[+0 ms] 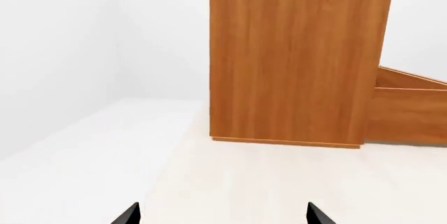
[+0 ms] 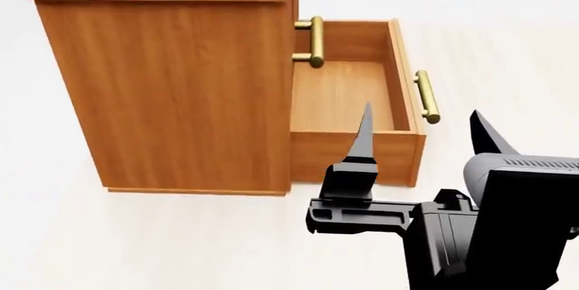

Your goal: Put the bowl in the bottom drawer of the cabinet and close it.

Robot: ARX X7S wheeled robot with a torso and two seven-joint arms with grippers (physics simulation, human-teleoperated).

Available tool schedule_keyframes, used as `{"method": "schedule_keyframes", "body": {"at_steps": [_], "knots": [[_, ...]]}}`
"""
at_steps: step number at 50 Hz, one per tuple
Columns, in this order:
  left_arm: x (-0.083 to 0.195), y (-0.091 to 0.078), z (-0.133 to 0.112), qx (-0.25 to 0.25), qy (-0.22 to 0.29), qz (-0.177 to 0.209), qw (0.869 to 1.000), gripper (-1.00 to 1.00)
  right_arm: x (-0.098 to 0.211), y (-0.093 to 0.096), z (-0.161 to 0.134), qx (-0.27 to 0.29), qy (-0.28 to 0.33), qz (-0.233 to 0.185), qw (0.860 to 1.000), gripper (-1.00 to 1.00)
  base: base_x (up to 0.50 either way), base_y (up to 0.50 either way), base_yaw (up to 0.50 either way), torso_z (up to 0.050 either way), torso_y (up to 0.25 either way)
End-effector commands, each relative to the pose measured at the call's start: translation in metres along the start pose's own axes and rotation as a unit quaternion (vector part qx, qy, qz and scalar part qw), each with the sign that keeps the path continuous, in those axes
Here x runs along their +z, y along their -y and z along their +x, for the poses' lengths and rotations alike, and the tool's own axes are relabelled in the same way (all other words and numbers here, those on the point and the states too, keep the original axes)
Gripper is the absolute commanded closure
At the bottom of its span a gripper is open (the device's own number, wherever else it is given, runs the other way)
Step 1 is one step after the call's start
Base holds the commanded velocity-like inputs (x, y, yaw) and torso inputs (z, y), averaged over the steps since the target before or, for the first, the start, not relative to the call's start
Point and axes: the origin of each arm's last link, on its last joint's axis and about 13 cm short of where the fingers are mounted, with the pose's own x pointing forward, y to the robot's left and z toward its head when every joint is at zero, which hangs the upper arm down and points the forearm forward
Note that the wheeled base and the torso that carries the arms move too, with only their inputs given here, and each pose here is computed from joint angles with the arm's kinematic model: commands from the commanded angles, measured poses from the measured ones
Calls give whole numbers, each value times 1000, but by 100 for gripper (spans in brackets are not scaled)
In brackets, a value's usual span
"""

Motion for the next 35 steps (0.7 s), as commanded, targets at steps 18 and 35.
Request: {"method": "schedule_keyframes", "body": {"at_steps": [18,35], "knots": [[7,0,0,-1,1,-1,1000,-100,-5,1,0,-1,-4,4,1000,-100,500,0,0,0,0],[5,0,1,-1,1,-2,1000,-100,-7,1,2,0,-5,1,1000,-100,500,0,0,0,1]]}}
